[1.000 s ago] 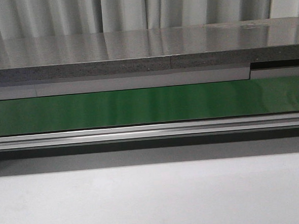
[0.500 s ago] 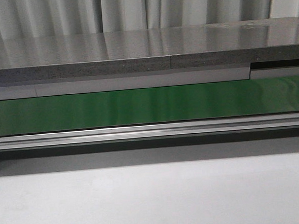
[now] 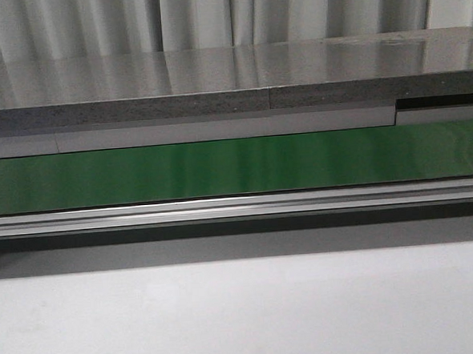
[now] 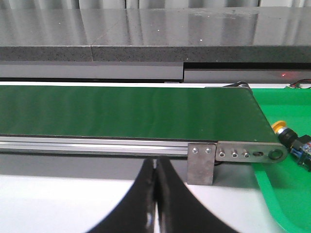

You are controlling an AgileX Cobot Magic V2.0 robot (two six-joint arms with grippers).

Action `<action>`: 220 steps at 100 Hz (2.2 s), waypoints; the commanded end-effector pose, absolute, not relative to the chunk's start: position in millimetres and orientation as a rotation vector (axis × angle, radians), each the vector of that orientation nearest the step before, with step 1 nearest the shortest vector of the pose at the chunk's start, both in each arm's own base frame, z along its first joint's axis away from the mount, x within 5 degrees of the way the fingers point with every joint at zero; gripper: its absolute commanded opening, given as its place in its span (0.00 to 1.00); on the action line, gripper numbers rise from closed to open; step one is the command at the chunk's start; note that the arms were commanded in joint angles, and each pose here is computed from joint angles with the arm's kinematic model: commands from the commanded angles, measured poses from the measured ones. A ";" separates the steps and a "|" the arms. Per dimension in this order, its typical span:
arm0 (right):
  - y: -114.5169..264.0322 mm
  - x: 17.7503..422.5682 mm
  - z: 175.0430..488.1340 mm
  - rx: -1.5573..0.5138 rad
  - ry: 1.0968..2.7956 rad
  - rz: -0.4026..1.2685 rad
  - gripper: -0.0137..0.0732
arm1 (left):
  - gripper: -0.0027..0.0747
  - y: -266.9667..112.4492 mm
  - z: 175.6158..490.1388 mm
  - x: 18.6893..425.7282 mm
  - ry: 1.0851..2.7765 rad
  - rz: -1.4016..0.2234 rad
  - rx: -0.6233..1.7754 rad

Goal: Move button from left to right

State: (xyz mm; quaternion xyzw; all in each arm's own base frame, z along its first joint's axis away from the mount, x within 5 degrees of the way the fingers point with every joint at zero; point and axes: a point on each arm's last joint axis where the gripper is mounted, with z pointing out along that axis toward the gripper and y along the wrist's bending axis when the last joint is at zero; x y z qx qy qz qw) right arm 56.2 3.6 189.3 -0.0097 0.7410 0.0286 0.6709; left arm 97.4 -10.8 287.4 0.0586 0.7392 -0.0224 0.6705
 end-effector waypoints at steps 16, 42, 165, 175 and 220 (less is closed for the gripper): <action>3.0 54.5 202.7 -0.027 1.553 0.053 0.08 | 0.01 -9.7 303.5 98.2 1.570 -0.053 0.103; 3.0 54.5 202.7 -0.027 1.553 0.053 0.08 | 0.01 -9.7 303.5 98.2 1.570 -0.053 0.103; 3.0 54.5 202.7 -0.027 1.553 0.053 0.08 | 0.01 -4.8 264.1 72.0 1.506 0.005 0.105; 3.0 54.5 202.7 -0.027 1.553 0.053 0.08 | 0.01 -3.5 249.9 65.9 1.491 0.015 0.092; 3.0 54.5 202.7 -0.027 1.553 0.053 0.08 | 0.01 -1.1 204.2 54.8 1.472 -0.006 0.024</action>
